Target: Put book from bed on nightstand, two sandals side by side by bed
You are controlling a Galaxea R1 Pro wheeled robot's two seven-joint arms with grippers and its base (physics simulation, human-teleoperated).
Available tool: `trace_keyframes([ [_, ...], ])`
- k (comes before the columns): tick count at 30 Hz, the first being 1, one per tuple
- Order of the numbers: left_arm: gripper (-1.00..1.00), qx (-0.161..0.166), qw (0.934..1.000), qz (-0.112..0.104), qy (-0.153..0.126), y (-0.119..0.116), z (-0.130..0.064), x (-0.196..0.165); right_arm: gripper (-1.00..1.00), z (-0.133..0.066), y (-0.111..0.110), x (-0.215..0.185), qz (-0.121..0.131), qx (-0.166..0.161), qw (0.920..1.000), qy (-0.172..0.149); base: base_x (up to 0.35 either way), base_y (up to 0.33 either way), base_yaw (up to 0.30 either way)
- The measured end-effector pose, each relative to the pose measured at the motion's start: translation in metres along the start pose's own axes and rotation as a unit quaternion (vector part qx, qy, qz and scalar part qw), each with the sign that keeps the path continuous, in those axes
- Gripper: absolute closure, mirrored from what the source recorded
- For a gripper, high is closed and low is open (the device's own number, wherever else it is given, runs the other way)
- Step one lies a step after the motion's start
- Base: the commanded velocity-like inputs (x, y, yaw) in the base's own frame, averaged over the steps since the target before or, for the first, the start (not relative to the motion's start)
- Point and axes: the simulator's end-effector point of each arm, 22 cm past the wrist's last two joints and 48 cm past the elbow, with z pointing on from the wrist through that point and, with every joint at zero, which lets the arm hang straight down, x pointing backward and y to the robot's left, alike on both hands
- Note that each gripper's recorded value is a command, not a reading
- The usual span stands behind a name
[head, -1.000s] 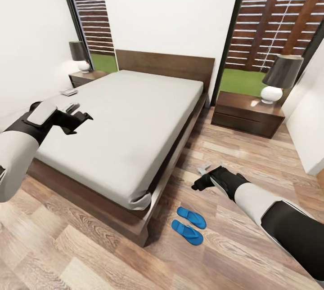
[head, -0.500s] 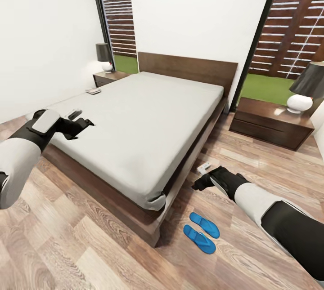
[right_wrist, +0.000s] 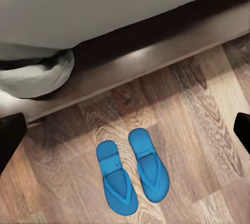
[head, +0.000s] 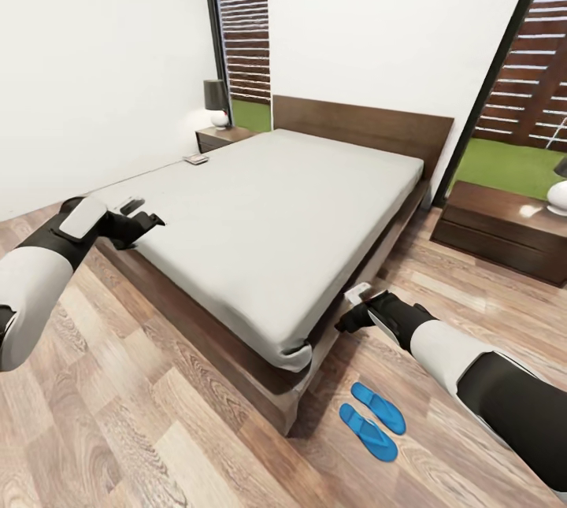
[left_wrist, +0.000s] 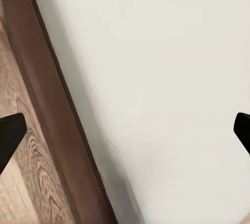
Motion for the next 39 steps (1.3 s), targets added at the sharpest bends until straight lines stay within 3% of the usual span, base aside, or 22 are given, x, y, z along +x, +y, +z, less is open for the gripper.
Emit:
trace_keyframes([
  [9,-1.0,-0.004,1.0,-0.001,0.0,0.004,0.0,0.003,-1.0,-0.004,-0.001,-0.011,-0.006,0.002,0.9997,-0.022,0.0,0.0,0.057],
  [16,-1.0,-0.012,0.9997,-0.011,-0.016,0.018,0.004,0.007,-1.0,-0.009,-0.002,-0.018,-0.009,0.004,0.9995,-0.031,0.0,0.0,0.069],
  [25,-1.0,-0.022,0.9996,-0.012,-0.011,0.033,0.007,0.023,-1.0,-0.017,-0.005,-0.032,-0.016,0.009,0.9982,-0.058,0.0,0.0,0.071],
  [35,-1.0,-0.032,0.9994,0.0,0.01,0.059,0.017,0.053,-1.0,-0.025,-0.007,-0.04,-0.018,0.013,0.9976,-0.066,0.0,0.0,0.077],
  [39,-1.0,-0.052,0.9986,-0.007,-0.004,0.085,0.024,0.057,-1.0,-0.028,-0.006,-0.042,-0.019,0.013,0.9973,-0.069,0.0,0.0,0.109],
])
